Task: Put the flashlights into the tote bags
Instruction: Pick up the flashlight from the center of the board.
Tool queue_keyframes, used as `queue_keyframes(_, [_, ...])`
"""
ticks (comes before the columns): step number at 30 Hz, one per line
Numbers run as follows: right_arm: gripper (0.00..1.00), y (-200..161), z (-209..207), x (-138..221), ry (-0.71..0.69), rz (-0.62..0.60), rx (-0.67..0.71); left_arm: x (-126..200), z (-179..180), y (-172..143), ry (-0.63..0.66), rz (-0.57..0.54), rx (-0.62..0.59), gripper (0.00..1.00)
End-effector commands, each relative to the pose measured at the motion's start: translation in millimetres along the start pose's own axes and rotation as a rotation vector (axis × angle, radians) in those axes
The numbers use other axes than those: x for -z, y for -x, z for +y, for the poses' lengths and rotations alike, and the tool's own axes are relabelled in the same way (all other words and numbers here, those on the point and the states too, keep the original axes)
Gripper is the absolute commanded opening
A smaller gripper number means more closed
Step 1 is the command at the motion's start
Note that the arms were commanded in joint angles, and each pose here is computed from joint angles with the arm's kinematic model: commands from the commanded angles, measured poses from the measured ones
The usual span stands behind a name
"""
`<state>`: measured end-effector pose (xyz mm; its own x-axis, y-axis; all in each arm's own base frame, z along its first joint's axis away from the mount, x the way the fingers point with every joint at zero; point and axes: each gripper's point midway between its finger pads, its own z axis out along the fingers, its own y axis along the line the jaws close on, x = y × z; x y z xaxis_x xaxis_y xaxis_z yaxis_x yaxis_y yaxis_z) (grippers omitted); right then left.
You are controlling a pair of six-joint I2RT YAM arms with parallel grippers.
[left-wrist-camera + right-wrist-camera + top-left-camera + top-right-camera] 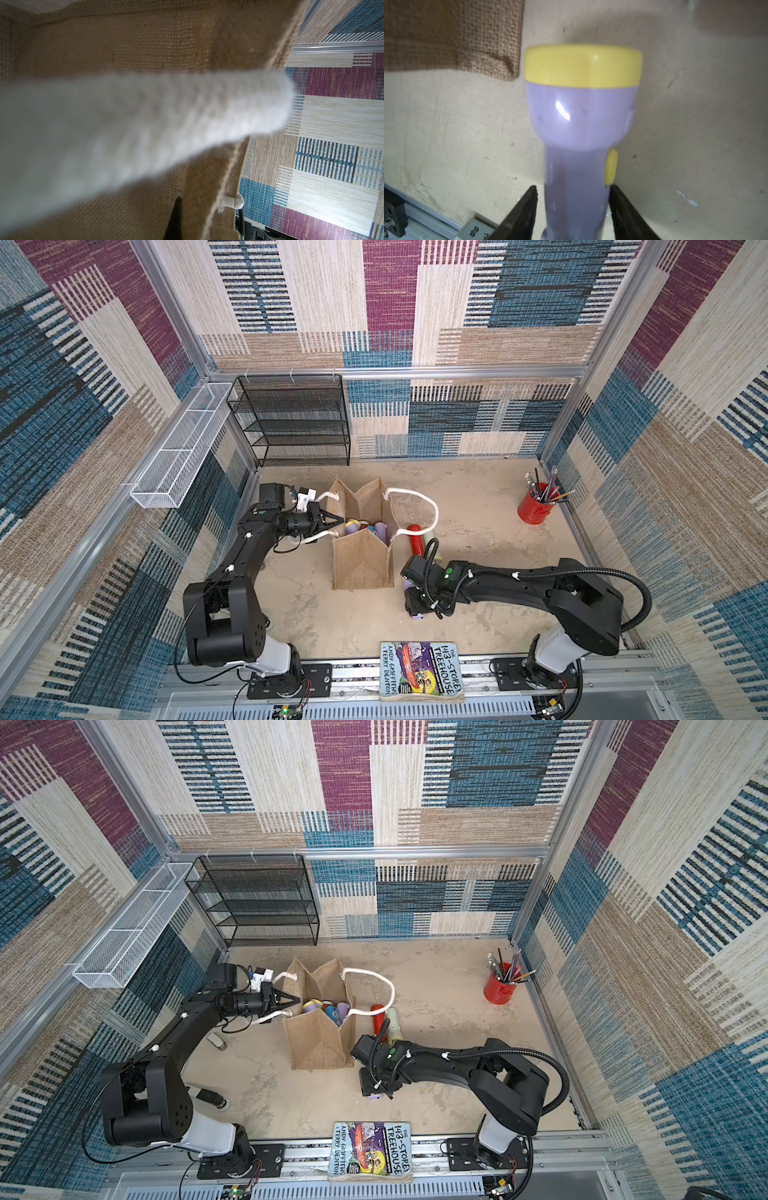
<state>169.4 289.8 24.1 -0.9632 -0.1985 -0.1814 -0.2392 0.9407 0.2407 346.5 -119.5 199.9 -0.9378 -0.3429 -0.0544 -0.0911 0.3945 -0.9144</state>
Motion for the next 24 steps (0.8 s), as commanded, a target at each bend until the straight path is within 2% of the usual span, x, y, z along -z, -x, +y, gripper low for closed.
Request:
queue_keyframes(1, [0.54,-9.4,-15.2,-7.6,-0.074,0.036,-0.003,1.1,-2.0,0.6,0.001,-0.004,-0.033,0.05])
queue_keyframes(10, [0.38,-21.1,-42.5,-6.3,-0.227,0.086,0.017,1.8,-3.0,0.5,-0.001,-0.004,-0.033,0.05])
queue_keyframes(21, [0.36,-29.3,-77.4,35.5,-0.331,0.033,-0.021,3.1,-6.6,0.7,-0.008,-0.007,-0.039,0.05])
queue_keyframes(24, [0.36,-25.7,-83.4,47.3,-0.316,-0.004,-0.058,3.2,-6.8,0.4,-0.010,-0.007,-0.039,0.05])
